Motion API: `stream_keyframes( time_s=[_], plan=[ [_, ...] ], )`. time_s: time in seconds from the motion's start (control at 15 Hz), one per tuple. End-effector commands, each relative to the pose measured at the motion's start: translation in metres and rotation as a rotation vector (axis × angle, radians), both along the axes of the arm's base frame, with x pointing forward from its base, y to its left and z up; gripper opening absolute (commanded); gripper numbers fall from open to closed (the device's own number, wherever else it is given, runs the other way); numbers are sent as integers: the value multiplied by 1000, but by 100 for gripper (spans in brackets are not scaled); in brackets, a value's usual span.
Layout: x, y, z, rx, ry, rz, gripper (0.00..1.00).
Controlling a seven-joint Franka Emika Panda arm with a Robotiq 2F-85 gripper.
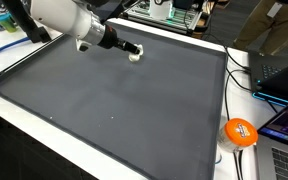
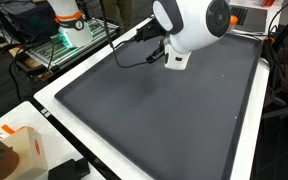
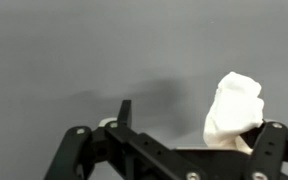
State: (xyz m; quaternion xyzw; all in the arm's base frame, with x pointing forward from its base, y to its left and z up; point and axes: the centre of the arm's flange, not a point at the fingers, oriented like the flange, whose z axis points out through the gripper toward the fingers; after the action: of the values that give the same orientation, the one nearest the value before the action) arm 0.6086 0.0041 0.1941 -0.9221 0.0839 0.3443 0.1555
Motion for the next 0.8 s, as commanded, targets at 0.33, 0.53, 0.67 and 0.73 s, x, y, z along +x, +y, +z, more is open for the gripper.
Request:
stream_keyframes(
  time_s=[0.33, 0.53, 0.67, 0.73],
  plan=[
    [-3, -2, 5, -339, -112, 160, 100],
    [-10, -12, 19, -489, -99, 240, 100],
    [-9, -14, 16, -583, -92, 308, 100],
    [-8, -13, 16, -631, -92, 328, 100]
  ],
)
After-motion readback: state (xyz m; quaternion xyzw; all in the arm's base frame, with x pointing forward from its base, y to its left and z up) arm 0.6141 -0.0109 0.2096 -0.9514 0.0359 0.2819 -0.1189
